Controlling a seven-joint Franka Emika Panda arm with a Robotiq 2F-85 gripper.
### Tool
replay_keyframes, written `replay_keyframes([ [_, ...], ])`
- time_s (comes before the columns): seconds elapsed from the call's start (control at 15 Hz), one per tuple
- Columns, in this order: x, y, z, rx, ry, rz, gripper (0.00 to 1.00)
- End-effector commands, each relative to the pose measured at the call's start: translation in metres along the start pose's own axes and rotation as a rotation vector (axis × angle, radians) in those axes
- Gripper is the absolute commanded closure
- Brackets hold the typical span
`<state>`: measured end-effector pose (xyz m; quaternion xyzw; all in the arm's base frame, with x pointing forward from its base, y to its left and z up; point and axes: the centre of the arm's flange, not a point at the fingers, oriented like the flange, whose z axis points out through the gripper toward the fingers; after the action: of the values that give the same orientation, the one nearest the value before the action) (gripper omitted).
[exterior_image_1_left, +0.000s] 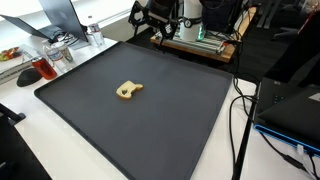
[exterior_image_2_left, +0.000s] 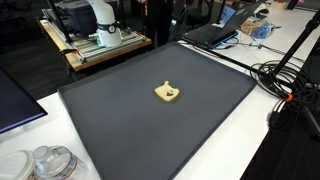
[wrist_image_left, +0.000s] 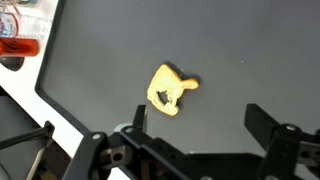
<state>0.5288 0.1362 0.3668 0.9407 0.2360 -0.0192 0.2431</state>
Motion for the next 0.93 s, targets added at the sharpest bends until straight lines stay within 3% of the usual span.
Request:
replay_keyframes([
  [0.0,0.038,-0.004,0.011,-0.06,-0.03,0.04,0.0],
  [0.33,0.074,0.0,0.028,-0.104,-0.073,0.174,0.0],
  [0.87,0.135,0.013,0.047,-0.049,-0.206,0.339,0.0],
])
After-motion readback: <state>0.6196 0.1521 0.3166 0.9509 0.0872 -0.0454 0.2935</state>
